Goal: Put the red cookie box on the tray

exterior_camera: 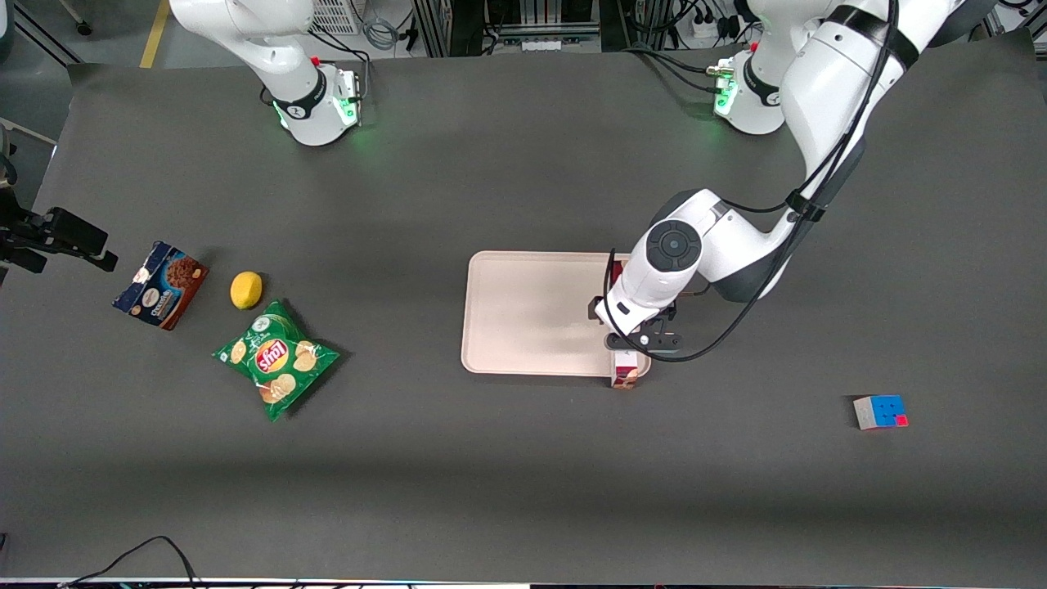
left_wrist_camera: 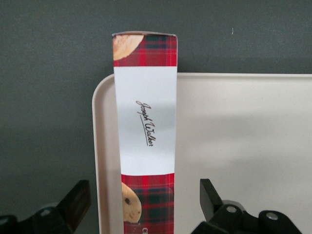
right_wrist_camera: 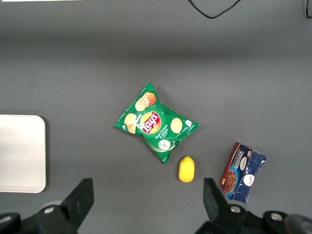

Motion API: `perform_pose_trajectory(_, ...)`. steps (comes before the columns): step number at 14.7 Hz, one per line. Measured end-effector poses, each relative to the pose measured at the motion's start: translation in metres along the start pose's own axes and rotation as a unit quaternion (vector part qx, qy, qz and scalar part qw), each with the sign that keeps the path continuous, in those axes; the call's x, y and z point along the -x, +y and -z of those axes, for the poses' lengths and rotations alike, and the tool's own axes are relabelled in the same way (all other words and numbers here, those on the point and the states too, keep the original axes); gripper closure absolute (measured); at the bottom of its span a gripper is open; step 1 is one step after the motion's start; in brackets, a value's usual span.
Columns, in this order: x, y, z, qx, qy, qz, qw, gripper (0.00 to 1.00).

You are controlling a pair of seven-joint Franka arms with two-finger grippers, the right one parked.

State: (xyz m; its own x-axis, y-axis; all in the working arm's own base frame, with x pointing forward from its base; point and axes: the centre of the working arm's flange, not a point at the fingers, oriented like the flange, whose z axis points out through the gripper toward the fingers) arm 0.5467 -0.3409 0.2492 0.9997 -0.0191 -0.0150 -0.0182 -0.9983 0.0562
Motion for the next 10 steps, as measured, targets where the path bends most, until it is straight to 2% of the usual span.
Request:
perform_pose_trajectory(4,-0.008,-0.001,0.010,-0.002,0.006,0.002,1.0000,0.00)
perform_pose_trajectory(8,-0.029,-0.010,0.072,-0.049,-0.001,-0.023,0.9985,0.00)
perform_pose_trajectory(10,-0.032,-0.013,0.109,-0.058,0.015,-0.028,0.9978,0.00)
